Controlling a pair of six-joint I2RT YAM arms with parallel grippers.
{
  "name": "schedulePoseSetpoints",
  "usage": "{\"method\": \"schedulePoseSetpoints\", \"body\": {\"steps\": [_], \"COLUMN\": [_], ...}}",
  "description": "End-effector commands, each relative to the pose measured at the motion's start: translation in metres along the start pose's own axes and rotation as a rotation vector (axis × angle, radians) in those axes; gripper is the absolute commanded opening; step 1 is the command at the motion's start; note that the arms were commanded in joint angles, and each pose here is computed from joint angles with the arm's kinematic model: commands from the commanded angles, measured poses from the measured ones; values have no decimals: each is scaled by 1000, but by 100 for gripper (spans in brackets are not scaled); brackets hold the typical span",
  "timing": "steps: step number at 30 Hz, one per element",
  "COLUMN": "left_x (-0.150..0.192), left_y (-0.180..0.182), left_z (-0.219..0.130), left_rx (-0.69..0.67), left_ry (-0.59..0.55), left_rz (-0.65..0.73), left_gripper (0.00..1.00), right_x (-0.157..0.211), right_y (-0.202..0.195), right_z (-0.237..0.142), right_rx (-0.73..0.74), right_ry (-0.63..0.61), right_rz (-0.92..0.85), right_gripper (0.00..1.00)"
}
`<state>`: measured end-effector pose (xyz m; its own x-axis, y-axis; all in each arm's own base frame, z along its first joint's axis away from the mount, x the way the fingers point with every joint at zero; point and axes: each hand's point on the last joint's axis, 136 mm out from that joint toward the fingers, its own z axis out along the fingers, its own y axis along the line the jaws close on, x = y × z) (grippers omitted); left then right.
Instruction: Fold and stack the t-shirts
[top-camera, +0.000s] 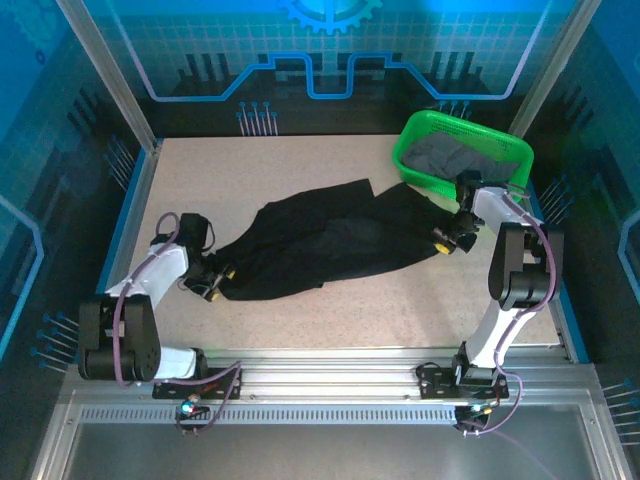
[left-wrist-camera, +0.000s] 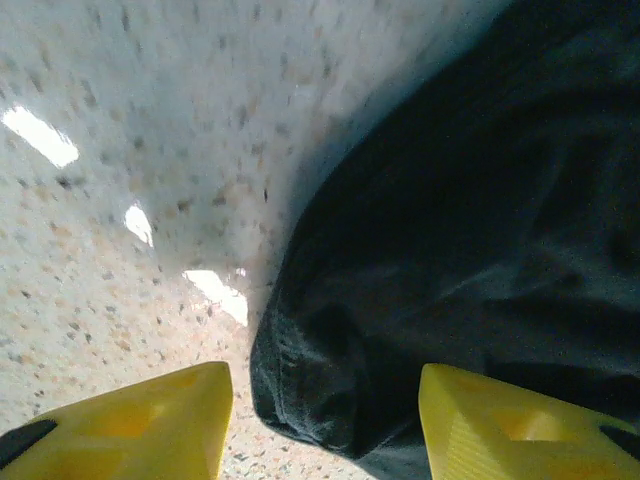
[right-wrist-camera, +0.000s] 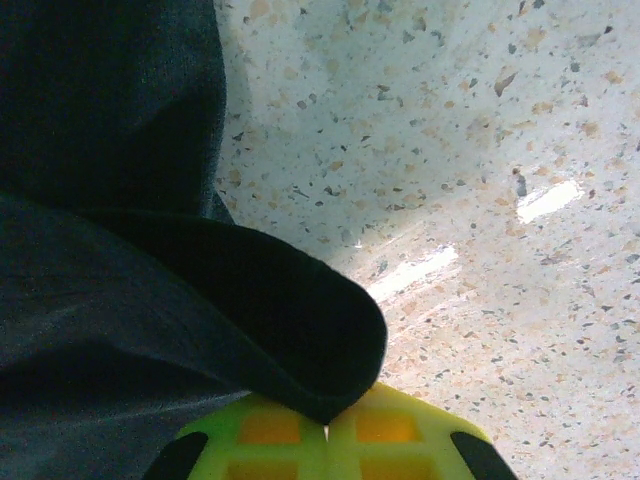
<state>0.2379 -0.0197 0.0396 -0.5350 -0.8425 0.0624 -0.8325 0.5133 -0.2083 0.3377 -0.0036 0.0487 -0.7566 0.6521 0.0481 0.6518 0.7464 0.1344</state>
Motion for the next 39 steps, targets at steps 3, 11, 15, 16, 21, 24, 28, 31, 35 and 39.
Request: {"method": "schedulePoseSetpoints", "body": {"steps": [3, 11, 15, 16, 21, 24, 28, 31, 35, 39], "left_x": [12, 7, -2, -6, -31, -47, -68, -79, -76, -59], "left_y": [1, -14, -33, -44, -103, -137, -151, -135, -93, -73], "left_z": [17, 19, -10, -22, -99, -162, -250, -322, -408, -468], "left_rx": [-38, -8, 80, 123, 375, 541, 756, 922, 1075, 1209], "left_ry": [60, 54, -15, -35, -173, -277, -413, -571, -783, -880], "left_rz": [-45, -40, -47, -47, -79, -96, -174, -250, -332, -342], "left_gripper": [52, 12, 0, 0, 0, 0, 0, 0, 0, 0], "right_x": [3, 5, 4, 3, -5, -16, -25, -22, -13, 7], "right_y": [0, 1, 16, 26, 81, 105, 124, 122, 100, 87], "right_z": [2, 0, -19, -28, -99, -156, -237, -294, -357, -420], "right_rx": [-6, -15, -57, -81, -217, -319, -468, -587, -736, -894], "right_ry": [21, 18, -21, -41, -187, -298, -455, -574, -708, -854], "right_rz": [-2, 4, -39, -62, -171, -176, -166, -139, -69, -60], "right_gripper": [0, 0, 0, 0, 0, 0, 0, 0, 0, 0]}}
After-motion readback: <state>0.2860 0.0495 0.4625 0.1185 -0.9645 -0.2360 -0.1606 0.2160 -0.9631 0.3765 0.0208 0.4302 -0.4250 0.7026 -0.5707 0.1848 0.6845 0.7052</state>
